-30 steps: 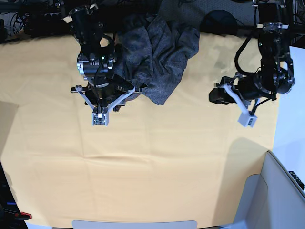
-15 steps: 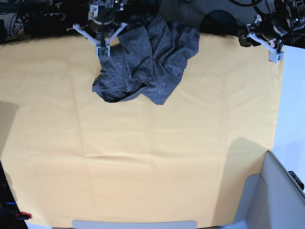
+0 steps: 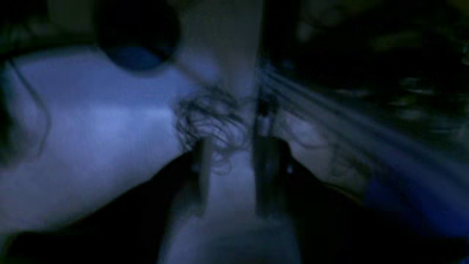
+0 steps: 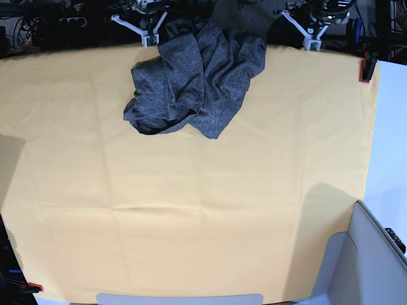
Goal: Fold the T-shirt properly
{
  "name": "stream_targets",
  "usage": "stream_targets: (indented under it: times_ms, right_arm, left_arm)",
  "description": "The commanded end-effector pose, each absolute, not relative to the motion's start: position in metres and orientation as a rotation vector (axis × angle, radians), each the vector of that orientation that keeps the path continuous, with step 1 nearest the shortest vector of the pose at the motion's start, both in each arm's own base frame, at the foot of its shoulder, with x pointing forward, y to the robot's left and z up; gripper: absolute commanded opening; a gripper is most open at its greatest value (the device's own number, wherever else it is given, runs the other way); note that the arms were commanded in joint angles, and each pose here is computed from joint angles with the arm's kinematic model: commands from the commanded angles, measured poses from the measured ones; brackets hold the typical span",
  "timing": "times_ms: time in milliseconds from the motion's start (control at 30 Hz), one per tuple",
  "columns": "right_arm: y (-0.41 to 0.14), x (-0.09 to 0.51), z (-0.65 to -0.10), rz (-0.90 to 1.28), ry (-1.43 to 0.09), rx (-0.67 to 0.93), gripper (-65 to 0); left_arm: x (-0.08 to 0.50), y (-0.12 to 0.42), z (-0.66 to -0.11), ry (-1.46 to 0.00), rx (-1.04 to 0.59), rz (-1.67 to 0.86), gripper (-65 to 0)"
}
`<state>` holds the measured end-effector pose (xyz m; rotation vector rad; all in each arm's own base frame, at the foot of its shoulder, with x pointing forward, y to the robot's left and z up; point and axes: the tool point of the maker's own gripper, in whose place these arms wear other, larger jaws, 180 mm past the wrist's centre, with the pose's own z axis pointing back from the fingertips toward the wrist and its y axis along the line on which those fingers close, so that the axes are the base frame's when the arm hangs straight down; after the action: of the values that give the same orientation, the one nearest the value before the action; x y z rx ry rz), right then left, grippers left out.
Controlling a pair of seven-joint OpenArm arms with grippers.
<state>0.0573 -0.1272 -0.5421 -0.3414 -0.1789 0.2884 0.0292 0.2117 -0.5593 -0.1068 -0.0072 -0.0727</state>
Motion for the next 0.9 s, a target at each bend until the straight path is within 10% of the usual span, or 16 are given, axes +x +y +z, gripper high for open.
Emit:
stream_targets:
  times_ms: [0,867]
  right_arm:
    - [-0.124,0.062,-0.556,0.272,-0.175,-0.318,-62.2]
    - [-0.118,0.039,-0.648,-0.19,-0.143,-0.167,-61.9]
  left_arm:
    - [0.037,0.212,-0.569,-0.021,-0.093,-0.098,-45.2]
    - [0.043,0.145,-0.651,-0.065,-0.093,-0.172,-45.1]
